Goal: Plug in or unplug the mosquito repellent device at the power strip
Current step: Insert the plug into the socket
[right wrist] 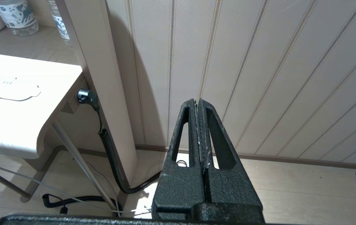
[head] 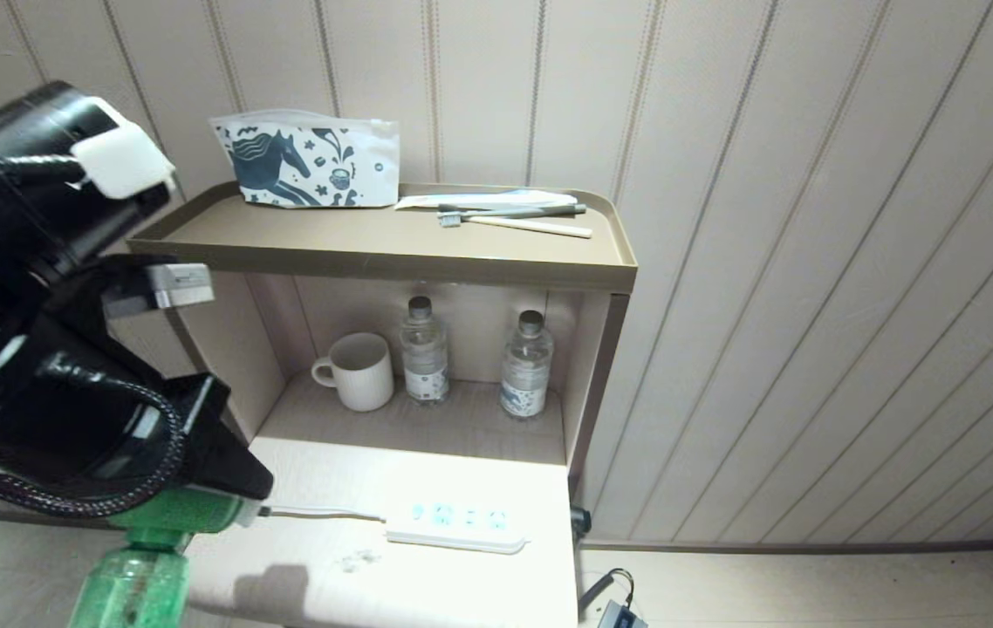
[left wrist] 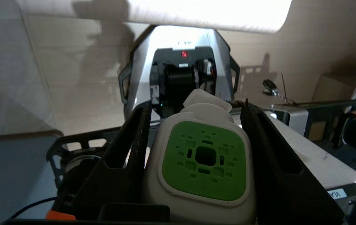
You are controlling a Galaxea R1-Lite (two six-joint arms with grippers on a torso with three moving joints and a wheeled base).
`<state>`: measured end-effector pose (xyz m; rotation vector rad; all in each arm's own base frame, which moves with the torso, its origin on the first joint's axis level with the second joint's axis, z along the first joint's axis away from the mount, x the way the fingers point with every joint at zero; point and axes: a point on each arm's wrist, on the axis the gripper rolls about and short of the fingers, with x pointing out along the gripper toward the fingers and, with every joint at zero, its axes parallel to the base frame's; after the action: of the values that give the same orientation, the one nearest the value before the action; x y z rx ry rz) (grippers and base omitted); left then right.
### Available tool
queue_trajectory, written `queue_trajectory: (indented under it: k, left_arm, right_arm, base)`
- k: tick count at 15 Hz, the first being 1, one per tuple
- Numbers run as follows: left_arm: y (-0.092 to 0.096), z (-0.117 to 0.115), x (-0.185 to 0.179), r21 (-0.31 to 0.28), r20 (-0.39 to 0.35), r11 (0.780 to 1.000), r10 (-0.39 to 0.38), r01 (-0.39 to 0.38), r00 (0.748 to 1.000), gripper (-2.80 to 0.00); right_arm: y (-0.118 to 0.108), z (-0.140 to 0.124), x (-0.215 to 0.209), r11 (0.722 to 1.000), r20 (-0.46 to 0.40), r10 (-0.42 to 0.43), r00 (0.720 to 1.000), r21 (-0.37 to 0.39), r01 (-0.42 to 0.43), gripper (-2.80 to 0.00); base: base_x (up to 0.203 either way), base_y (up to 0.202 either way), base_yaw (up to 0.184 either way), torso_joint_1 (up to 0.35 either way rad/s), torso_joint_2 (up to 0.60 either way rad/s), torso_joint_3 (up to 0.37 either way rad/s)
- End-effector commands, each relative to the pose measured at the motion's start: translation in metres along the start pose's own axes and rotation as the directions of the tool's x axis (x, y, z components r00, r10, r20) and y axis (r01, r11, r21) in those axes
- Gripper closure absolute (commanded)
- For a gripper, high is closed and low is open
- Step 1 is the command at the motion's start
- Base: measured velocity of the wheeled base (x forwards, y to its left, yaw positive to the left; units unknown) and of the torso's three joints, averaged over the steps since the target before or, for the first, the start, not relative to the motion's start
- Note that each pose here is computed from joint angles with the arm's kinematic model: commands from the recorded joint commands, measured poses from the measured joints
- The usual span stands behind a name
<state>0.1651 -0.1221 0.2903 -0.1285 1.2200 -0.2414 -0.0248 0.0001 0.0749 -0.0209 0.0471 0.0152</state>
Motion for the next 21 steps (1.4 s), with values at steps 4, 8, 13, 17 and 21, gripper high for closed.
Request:
queue_trajectory:
  k: [4,8,13,17,21]
  left_arm:
    - [-0.058,0.006,0.078,0.087,-0.188,0.995,0.069,-0.053,0.980,0.00]
    - [-0.085,0.024,0.131,0.082,-0.222,0.994,0.093,-0.077,0.971,0.00]
    - [-0.101,0.038,0.156,0.074,-0.251,0.996,0.061,-0.043,0.966,0.00]
    - [-0.105,0.041,0.153,0.117,-0.248,0.993,0.022,0.008,0.969,0.00]
    - [-0.104,0.045,0.158,0.498,-0.240,0.860,0.017,0.108,0.971,0.00]
  right_arm:
    - [0.000,0.000,0.000,1.000,0.000,0.001,1.000,0.000,-0.001,0.00]
    - [0.000,0.000,0.000,1.000,0.000,0.001,1.000,0.000,-0.001,0.00]
    - [0.000,0.000,0.000,1.000,0.000,0.001,1.000,0.000,-0.001,0.00]
    - [0.000,0.000,0.000,1.000,0.000,0.001,1.000,0.000,-0.001,0.00]
    - [0.000,0.000,0.000,1.000,0.000,0.001,1.000,0.000,-0.001,0.00]
  base:
    - [0.000,0.000,0.000,0.000,0.00,0.000]
    - [0.000,0.000,0.000,0.000,0.00,0.000]
    - [0.000,0.000,0.000,0.000,0.00,0.000]
    - [0.000,0.000,0.000,0.000,0.00,0.000]
    - [0.000,0.000,0.000,0.000,0.00,0.000]
